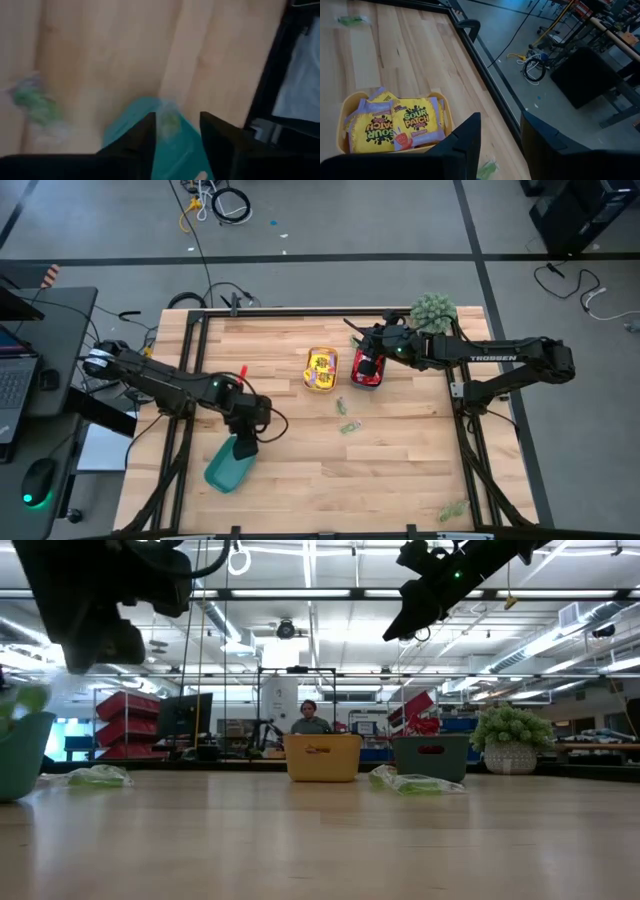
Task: Sort candy
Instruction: Put the green gummy into the green bin
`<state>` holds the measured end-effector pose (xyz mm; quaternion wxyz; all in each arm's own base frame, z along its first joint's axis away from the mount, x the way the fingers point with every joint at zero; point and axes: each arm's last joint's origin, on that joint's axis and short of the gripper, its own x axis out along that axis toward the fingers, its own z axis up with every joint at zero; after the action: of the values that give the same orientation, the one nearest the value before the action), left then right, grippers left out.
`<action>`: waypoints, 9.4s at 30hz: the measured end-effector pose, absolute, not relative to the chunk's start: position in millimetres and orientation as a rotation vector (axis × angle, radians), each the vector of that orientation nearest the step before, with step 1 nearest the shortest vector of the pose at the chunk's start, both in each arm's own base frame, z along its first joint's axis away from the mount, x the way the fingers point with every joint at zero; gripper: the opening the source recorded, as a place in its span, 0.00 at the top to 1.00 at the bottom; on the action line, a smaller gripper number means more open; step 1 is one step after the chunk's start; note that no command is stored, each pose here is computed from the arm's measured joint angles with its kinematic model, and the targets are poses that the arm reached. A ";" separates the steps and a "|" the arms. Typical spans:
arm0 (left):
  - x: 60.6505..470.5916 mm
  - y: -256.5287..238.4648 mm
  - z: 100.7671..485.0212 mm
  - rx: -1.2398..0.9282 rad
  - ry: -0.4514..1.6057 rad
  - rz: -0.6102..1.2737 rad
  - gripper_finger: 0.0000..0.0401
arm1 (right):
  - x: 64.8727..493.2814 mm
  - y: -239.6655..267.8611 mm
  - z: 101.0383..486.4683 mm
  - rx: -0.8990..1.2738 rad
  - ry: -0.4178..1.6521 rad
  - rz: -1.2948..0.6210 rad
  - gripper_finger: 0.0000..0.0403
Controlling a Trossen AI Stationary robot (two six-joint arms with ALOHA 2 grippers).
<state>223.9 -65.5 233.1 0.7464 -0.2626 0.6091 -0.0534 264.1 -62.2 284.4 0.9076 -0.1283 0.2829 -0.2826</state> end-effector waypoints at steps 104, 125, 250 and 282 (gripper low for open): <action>242.7 -65.5 273.5 -0.118 1.661 -0.220 1.00 | 262.3 -62.1 281.4 -0.272 0.623 -0.578 0.70; 228.2 -71.4 166.9 -0.060 1.534 -0.027 1.00 | 262.2 -62.4 281.4 -0.279 0.625 -0.577 0.71; 210.4 90.6 234.2 -0.554 0.937 0.594 1.00 | 259.6 -62.1 277.4 -0.261 0.669 -0.576 0.62; 243.4 99.3 216.6 -0.250 0.656 0.423 0.98 | 274.6 -125.3 285.0 0.158 0.569 -0.647 0.57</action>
<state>243.4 99.3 216.6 0.9173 -0.1217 0.3188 0.2054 274.6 -125.3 285.0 0.9057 0.0766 0.2753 -0.3132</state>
